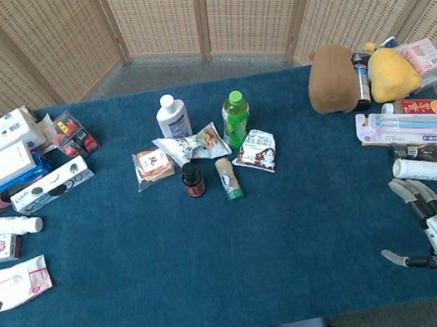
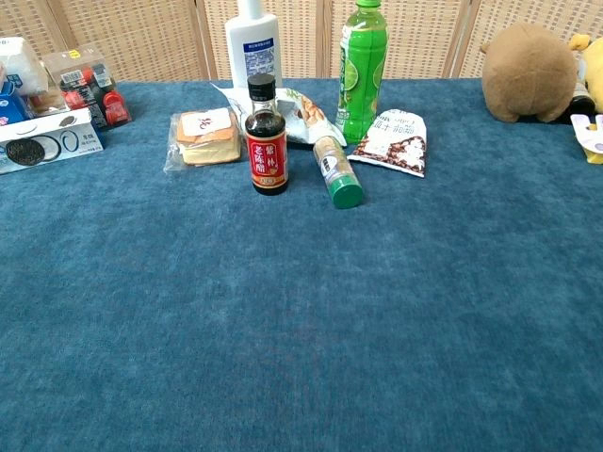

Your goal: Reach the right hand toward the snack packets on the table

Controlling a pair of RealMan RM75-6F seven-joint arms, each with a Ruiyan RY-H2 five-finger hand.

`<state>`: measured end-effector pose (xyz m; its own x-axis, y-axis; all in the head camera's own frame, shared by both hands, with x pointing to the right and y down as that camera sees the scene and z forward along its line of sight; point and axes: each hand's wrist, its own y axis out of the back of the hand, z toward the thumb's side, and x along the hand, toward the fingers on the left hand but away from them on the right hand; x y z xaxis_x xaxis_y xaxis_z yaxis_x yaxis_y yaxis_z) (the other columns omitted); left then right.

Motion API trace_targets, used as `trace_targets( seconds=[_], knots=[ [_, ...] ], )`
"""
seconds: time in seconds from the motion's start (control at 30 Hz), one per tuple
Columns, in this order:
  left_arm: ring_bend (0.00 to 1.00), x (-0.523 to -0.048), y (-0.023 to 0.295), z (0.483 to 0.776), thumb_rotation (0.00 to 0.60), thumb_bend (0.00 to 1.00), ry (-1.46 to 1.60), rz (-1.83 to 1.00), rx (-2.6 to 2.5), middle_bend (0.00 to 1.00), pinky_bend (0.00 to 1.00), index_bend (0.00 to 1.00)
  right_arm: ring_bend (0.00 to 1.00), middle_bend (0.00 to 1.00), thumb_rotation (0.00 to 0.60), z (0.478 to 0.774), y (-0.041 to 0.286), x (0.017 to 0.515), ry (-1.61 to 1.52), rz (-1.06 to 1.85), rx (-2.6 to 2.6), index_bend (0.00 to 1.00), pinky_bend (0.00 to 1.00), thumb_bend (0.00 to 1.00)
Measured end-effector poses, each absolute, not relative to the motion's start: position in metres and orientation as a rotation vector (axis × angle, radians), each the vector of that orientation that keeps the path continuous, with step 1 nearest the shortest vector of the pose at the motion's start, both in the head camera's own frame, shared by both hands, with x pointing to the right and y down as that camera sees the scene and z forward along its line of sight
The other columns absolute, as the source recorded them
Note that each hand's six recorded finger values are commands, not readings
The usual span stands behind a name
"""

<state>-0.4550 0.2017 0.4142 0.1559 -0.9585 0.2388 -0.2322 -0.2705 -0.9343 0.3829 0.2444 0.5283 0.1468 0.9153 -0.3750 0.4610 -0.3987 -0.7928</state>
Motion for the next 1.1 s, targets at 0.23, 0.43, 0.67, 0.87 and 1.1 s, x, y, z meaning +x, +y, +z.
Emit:
trace_targets(
  seconds=[0.23,0.43,0.67,0.87,1.1],
  knots=[
    [0.0,-0.455,0.201,0.414,0.6,0.0,1.163,-1.167,-1.648,0.0,0.0,0.12,0.0,0.0,0.6,0.533,0.245,0.383,-1.301,1.207,-1.933,0.0,0.0,0.0],
    [0.0,-0.457,0.2,0.411,0.6,0.0,1.184,-1.159,-1.646,0.0,0.0,0.12,0.0,0.0,0.6,0.541,0.246,0.375,-1.289,1.205,-1.96,0.0,0.0,0.0],
    [0.0,-0.455,0.203,0.403,0.6,0.0,1.189,-1.14,-1.637,0.0,0.0,0.12,0.0,0.0,0.6,0.551,0.235,0.36,-1.281,1.177,-2.016,0.0,0.0,0.0],
    [0.0,-0.451,0.205,0.405,0.6,0.0,1.173,-1.142,-1.648,0.0,0.0,0.12,0.0,0.0,0.6,0.559,0.21,0.341,-1.282,1.15,-2.051,0.0,0.0,0.0],
    [0.0,-0.449,0.207,0.406,0.6,0.0,1.153,-1.166,-1.644,0.0,0.0,0.12,0.0,0.0,0.6,0.583,0.184,0.319,-1.25,1.183,-2.084,0.0,0.0,0.0]
  ],
)
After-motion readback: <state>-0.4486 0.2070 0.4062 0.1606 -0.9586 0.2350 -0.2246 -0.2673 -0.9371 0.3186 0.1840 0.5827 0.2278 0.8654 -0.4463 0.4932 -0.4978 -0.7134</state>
